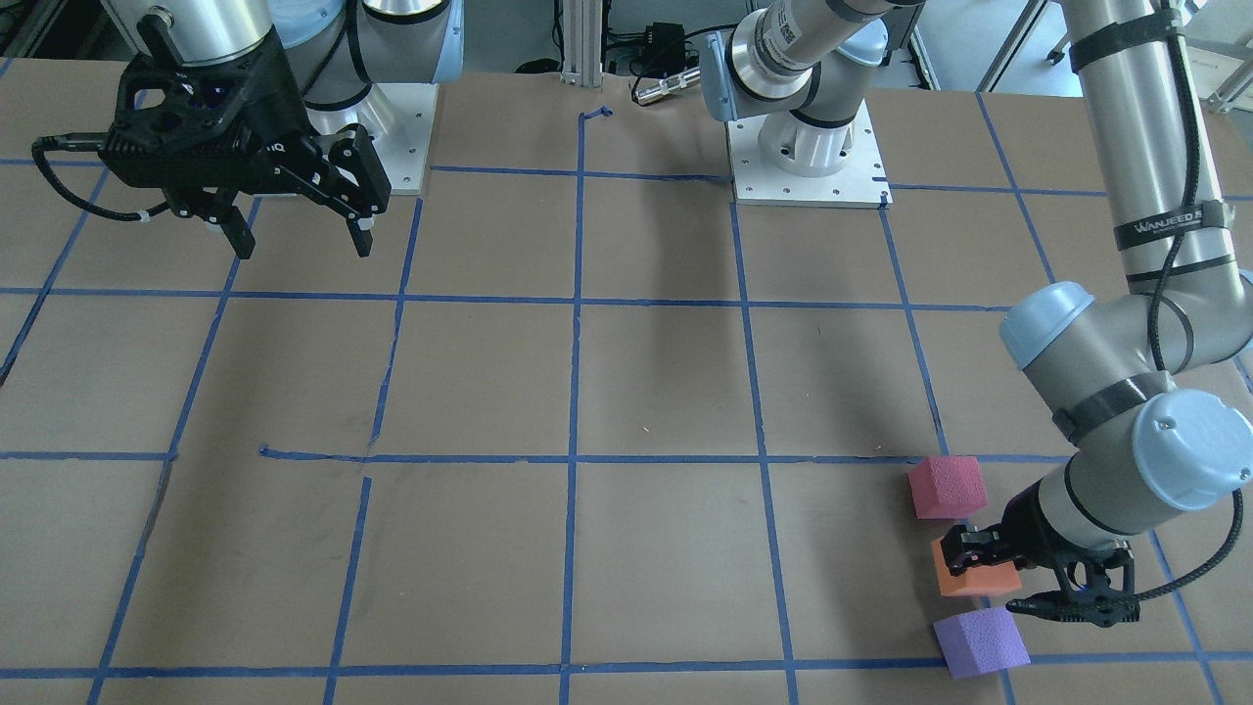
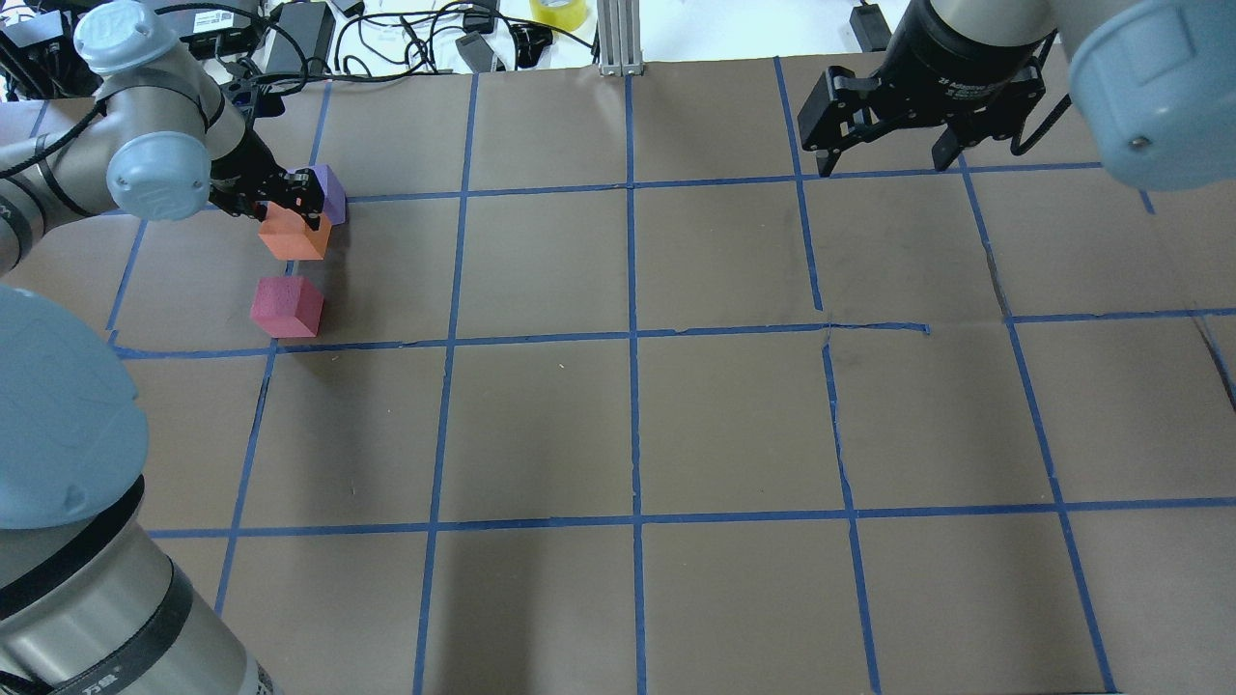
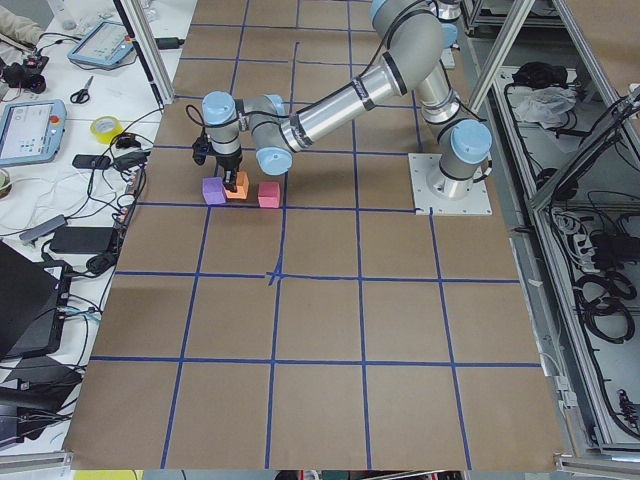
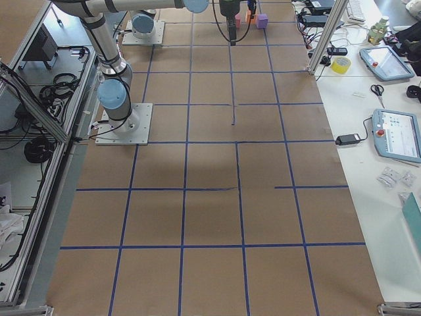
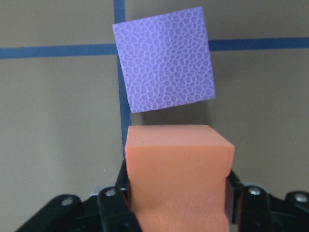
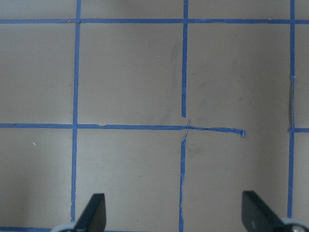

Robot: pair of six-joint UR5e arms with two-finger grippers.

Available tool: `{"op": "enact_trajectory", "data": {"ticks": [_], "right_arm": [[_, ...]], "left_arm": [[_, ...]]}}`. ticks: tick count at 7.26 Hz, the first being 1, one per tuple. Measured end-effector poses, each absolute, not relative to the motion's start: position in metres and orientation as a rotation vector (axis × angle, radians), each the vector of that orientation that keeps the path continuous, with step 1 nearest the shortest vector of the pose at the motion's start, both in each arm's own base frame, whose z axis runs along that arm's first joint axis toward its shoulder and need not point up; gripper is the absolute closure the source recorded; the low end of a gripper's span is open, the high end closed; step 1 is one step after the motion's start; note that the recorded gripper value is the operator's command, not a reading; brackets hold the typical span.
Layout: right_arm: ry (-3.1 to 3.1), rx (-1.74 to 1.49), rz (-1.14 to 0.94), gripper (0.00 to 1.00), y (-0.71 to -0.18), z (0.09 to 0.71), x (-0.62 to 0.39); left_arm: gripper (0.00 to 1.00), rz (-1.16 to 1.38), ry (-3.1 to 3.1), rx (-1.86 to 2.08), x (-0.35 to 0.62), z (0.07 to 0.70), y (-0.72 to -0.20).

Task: Arrange blocks in a line
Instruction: 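Lower the orange cube between the cubes and open the left gripper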

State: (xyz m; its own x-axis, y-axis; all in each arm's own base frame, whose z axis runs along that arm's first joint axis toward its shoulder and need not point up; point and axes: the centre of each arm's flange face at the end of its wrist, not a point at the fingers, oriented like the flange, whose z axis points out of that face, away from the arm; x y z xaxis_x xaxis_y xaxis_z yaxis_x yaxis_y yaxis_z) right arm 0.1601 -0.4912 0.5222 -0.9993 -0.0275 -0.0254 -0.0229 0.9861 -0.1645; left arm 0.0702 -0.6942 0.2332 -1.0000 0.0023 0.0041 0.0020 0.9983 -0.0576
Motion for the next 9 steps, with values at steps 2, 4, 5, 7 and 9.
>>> {"op": "enact_trajectory", "data": {"ticks": [2,4,5,7,9], "right_arm": [[3.103,-0.042,-0.257,0.0,-0.491,0.522,0.161],[3.102,-0.043,-0.256,0.0,-0.491,0.522,0.161],[3.102,-0.043,-0.255,0.0,-0.491,0.522,0.161],[3.102,-0.044,-0.255,0.0,-0.491,0.522,0.162],[3.102,-0.044,-0.254,0.0,-0.49,0.522,0.162]], "left_arm": [[0.82,0.086,-3.133,0.044,0.074,0.225,-0.69],[0.82,0.094,-3.12,0.055,0.075,0.216,-0.688],[0.82,0.095,-3.116,0.057,0.076,0.214,-0.688],[0.79,0.091,-3.103,0.048,0.079,0.21,-0.688],[0.54,0.082,-3.092,0.055,0.079,0.204,-0.687]]}}
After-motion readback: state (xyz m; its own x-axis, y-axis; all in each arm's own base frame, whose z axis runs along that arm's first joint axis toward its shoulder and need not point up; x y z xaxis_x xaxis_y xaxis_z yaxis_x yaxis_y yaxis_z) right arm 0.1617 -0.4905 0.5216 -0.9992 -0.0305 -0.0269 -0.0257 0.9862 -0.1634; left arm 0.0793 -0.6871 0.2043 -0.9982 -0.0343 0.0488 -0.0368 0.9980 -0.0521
